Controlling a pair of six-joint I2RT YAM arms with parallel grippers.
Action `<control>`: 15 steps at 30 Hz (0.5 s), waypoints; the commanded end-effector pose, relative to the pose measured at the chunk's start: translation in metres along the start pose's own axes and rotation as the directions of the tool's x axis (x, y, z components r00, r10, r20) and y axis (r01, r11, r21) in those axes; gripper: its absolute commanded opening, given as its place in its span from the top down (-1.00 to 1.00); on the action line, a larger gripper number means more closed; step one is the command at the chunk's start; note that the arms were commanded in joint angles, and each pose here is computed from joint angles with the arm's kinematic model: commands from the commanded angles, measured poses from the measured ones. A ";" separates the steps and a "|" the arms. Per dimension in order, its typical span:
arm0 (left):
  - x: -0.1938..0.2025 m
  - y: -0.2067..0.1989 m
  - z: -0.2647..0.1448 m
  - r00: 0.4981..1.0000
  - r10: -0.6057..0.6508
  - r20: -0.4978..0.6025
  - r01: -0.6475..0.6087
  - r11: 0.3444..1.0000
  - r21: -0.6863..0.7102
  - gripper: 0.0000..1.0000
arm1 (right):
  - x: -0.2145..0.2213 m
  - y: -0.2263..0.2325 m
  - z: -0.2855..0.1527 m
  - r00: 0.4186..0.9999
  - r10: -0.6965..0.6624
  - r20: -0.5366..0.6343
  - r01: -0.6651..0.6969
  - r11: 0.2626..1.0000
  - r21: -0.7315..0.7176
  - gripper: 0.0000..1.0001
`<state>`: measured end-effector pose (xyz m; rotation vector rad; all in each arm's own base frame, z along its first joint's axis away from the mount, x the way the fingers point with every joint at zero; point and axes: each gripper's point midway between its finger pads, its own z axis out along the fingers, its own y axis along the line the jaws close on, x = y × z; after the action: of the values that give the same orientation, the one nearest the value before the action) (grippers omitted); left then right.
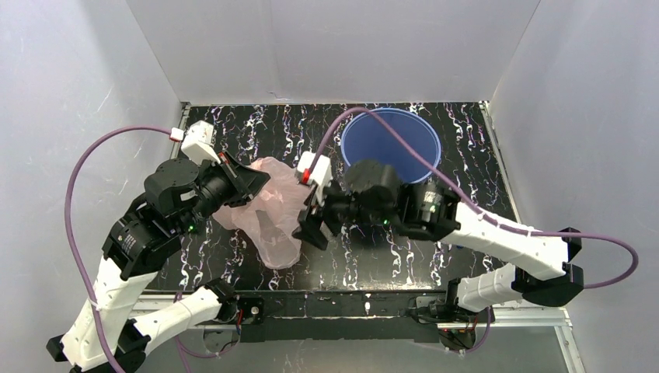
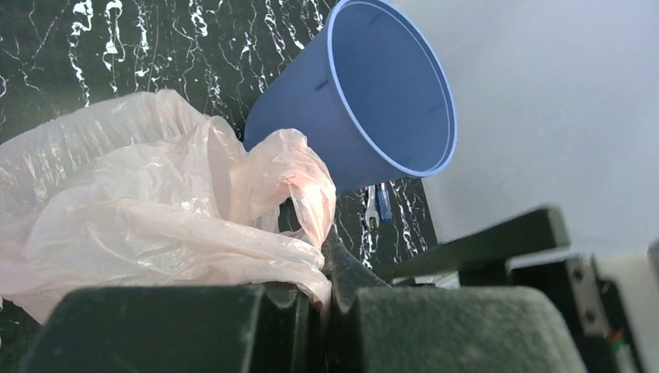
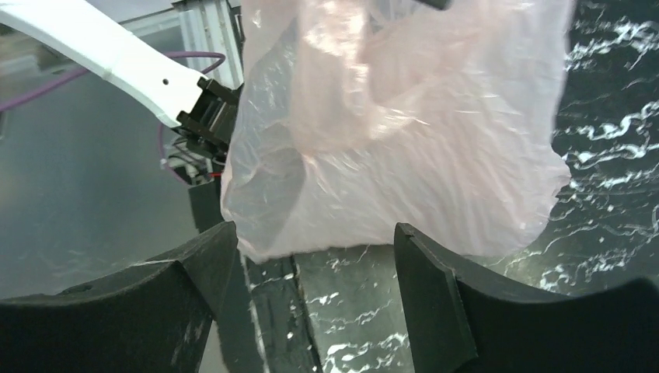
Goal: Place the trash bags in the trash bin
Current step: Place the trash bag in the trash bin.
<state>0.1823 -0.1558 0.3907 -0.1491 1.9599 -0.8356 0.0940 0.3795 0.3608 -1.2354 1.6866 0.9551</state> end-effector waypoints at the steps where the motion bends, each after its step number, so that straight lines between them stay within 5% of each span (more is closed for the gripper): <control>1: -0.009 0.004 -0.004 0.997 -0.072 0.028 0.074 0.996 -0.056 1.00 | -0.049 0.002 -0.001 0.956 -0.158 0.249 0.122 0.981 0.153 -0.66; 10: -0.004 0.002 -0.005 0.985 -0.171 0.012 0.171 0.983 -0.064 1.00 | -0.082 -0.011 0.011 0.881 -0.243 0.407 0.089 0.928 0.362 -0.46; 15: -0.003 -0.002 -0.004 0.976 -0.219 0.015 0.219 0.975 -0.038 0.97 | -0.073 0.004 0.045 0.905 -0.274 0.326 0.178 0.939 0.295 -0.31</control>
<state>0.1817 -0.1545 0.3863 -0.3429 2.0082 -0.8837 0.1106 0.4242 0.3935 -1.0018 1.3539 0.7251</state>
